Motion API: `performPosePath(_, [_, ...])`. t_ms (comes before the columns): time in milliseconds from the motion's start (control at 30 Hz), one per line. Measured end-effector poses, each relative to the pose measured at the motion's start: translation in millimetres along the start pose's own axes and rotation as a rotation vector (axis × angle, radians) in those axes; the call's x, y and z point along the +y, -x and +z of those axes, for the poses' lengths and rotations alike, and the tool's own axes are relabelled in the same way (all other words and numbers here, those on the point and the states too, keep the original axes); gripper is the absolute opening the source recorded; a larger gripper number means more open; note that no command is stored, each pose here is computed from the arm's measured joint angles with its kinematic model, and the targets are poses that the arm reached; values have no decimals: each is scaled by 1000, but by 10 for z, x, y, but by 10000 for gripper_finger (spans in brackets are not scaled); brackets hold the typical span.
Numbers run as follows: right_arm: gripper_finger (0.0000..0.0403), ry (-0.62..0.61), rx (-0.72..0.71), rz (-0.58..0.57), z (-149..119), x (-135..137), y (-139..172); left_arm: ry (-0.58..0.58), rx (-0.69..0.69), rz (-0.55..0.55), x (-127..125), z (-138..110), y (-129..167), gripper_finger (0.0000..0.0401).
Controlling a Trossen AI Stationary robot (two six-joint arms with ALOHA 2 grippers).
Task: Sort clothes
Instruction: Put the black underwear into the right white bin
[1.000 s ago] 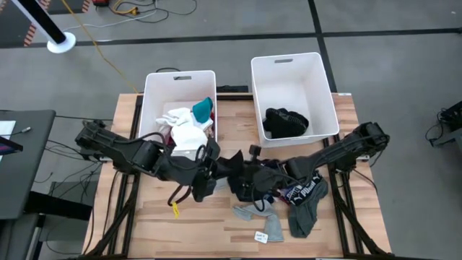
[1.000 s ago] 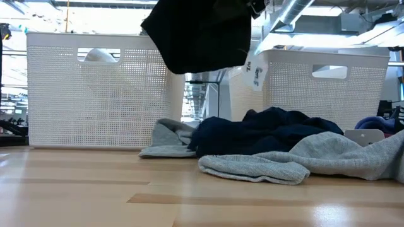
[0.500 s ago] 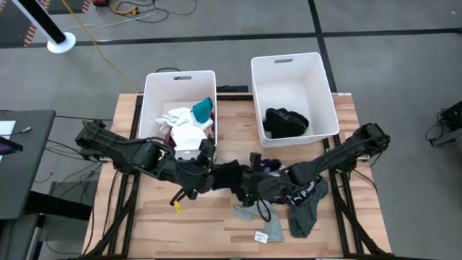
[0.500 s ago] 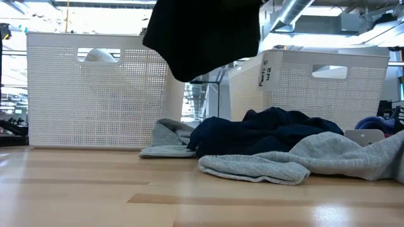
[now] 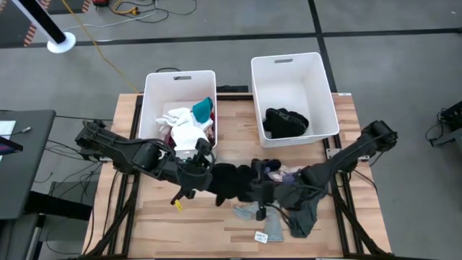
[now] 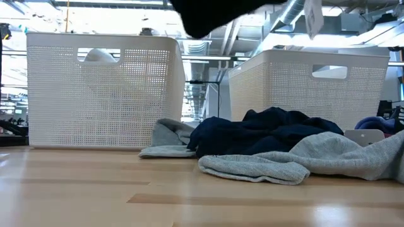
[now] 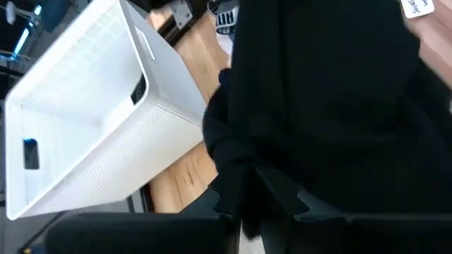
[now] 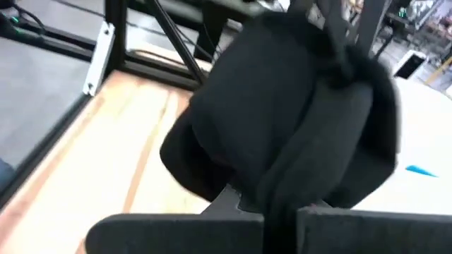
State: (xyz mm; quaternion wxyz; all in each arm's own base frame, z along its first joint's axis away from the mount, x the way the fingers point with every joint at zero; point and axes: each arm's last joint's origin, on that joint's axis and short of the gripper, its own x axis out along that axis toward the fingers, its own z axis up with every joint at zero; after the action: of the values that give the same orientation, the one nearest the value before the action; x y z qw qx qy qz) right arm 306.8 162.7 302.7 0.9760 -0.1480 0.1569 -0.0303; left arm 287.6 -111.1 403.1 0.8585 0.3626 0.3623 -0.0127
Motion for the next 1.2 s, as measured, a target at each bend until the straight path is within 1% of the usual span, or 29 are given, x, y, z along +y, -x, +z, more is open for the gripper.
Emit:
performPosePath(100, [0,4,-31,-1,71,-16,105,8,15,-14,-11,-19,-1,45])
performPosePath(300, [0,23,-88,2,180,-57,248,31,24,-23,-17,-29,0,113])
performPosePath(400, [0,30,-110,-27,222,-94,286,46,24,-24,-17,-29,0,142])
performPosePath(500, [0,36,-120,-42,250,-133,327,56,27,-36,-23,-35,-1,161])
performPosePath(600, [0,41,-126,-62,272,-169,362,70,28,-55,-30,-41,0,166])
performPosePath(900, [0,61,-119,-88,270,-177,362,83,55,-75,-60,-74,-18,164])
performPosePath(1100, [0,77,-115,-125,279,-208,377,89,67,-128,-111,-101,-55,164])
performPosePath(1200, [0,70,-123,-145,308,-270,416,106,68,-145,-117,-104,-54,164])
